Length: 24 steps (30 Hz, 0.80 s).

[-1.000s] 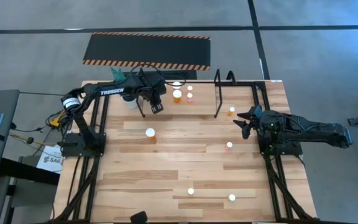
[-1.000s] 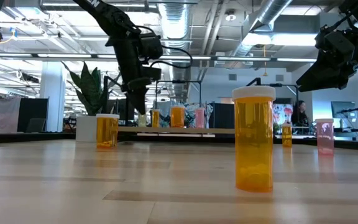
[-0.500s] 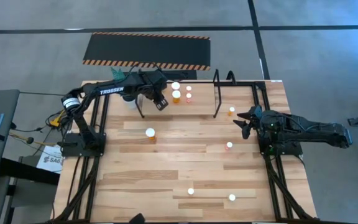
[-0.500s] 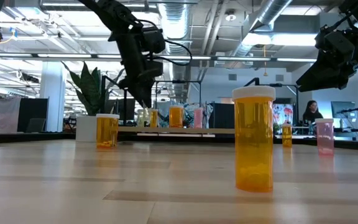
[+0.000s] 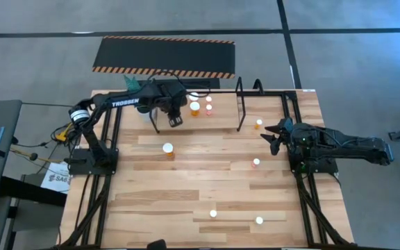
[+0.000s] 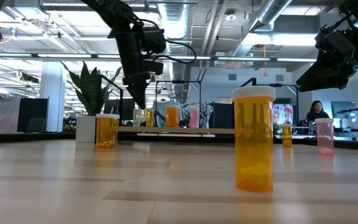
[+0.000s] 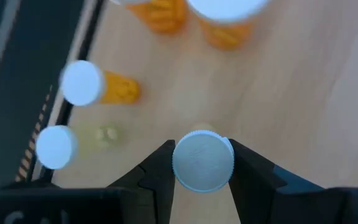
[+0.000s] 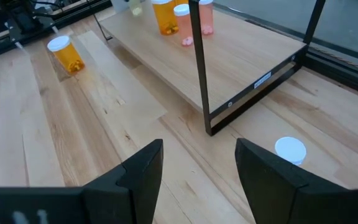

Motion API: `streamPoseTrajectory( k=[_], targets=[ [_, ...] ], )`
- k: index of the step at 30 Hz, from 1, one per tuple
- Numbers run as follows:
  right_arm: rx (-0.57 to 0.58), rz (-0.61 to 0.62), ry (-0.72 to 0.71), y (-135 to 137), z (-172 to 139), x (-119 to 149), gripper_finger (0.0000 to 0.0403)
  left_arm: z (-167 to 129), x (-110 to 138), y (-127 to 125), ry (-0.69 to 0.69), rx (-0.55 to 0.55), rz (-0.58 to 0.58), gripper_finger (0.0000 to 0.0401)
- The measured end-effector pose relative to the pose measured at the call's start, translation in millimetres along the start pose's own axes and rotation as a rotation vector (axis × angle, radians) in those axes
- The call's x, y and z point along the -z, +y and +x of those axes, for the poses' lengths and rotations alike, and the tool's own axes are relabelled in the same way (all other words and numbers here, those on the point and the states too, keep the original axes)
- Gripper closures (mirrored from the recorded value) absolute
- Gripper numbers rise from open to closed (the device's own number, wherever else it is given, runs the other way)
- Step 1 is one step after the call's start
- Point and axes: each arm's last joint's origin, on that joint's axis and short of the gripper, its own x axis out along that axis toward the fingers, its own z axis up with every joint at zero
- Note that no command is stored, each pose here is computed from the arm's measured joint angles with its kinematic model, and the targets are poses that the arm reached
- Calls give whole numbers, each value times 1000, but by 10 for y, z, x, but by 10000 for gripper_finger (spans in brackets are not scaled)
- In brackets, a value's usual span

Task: Pick and place medicine bottles onto shelf by color
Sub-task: Put the left yellow pill bottle on the shelf aligned with the other yellow pill bottle

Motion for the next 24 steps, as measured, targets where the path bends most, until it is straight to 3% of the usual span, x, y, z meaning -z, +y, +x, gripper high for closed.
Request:
streamPoseTrajectory(
  k=[9,24],
  targets=[
    [0,-1,0,0,0,0,178,18,109,121,68,68,205,285],
    [0,0,0,0,0,0,178,41,124,275,30,90,277,285]
  ],
)
